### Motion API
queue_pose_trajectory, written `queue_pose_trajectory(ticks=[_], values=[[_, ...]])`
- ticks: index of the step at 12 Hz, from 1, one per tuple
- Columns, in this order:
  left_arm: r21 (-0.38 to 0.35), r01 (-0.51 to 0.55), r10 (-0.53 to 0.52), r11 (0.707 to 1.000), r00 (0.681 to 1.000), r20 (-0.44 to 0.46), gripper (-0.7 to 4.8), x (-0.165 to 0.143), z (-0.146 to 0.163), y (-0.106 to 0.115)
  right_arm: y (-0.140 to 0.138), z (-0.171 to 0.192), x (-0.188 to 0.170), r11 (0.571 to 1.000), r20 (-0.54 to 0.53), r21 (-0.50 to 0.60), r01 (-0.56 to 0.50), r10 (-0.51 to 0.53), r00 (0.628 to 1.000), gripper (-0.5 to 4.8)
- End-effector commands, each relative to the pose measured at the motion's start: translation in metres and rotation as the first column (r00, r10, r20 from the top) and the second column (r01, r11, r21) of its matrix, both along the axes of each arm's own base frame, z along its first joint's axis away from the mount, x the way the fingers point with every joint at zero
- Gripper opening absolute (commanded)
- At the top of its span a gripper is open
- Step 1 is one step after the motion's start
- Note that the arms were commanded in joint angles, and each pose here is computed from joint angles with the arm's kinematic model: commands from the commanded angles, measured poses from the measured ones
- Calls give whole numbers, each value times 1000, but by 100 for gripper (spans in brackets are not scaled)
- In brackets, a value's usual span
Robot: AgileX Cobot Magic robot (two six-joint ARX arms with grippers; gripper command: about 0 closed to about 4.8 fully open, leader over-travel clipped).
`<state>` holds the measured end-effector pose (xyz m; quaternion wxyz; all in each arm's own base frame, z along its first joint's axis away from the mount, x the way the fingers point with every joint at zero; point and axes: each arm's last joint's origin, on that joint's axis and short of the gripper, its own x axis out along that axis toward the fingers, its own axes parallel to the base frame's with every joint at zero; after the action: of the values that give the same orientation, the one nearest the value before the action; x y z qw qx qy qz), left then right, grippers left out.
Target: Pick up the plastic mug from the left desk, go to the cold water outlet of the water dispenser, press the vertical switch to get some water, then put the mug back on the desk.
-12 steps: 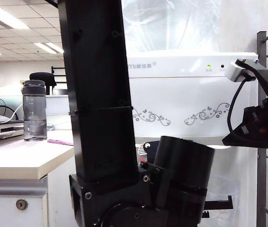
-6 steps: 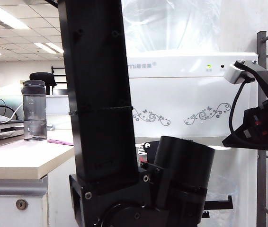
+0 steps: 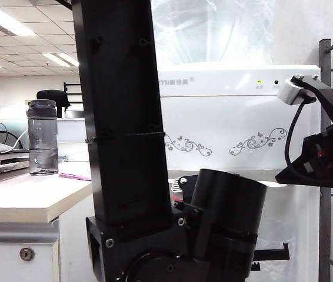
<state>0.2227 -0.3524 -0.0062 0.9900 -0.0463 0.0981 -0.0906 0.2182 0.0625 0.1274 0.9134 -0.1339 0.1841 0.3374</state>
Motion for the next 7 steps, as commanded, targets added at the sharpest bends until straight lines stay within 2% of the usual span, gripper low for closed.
queue_pose_trajectory(ticks=[1,7], values=[[-38,-3,4,999,1000,23,-5,1,7,-2,0,-4,-3,1000,-47,-15,-13,12,999,-1],[-38,-3,4,999,1000,23,-5,1,7,-2,0,-6,-4,999,-58,-23,-31,30,998,-1]])
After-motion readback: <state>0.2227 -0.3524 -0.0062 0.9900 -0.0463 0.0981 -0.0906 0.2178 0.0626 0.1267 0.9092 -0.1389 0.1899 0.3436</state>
